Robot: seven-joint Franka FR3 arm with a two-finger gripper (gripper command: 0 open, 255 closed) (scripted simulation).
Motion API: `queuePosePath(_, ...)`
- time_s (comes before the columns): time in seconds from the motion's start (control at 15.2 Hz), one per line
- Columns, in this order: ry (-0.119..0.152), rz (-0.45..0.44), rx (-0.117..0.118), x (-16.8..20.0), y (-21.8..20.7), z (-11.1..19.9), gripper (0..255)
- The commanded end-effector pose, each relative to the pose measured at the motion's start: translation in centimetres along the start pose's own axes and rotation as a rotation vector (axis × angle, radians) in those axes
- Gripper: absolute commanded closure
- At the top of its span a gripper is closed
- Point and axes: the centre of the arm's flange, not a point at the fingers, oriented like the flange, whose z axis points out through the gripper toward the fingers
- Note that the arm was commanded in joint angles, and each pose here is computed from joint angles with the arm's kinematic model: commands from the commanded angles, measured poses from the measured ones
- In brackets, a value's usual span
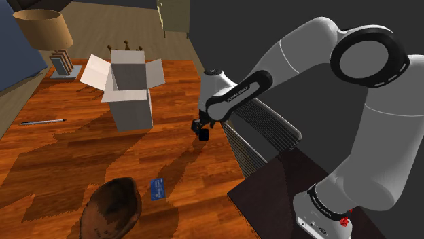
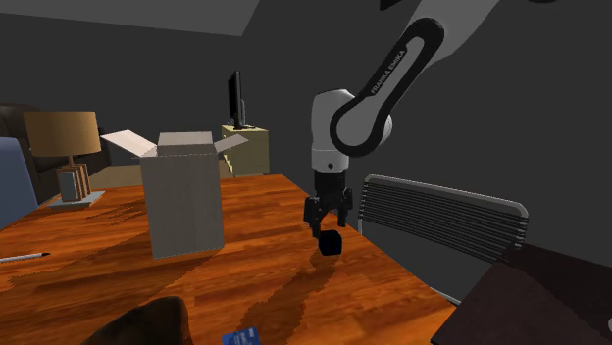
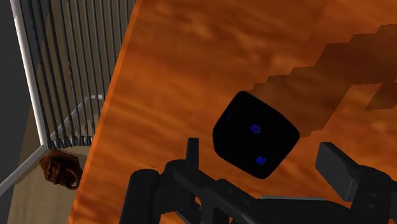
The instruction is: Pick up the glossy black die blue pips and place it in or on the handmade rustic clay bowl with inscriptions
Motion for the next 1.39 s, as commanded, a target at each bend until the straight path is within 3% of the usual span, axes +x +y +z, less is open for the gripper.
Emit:
queuePosePath(0.0,0.001,0.0,0.0,0.05,-0.09,1.01,0)
queuePosePath(0.59,0.0,0.0,0.0,0.05,-0.09,1.83,0)
queuePosePath(0.66,0.0,0.0,0.0,0.05,-0.09,1.83,255)
queuePosePath(1.32,0.001,0.0,0.0,0.04,-0.08,1.31,255)
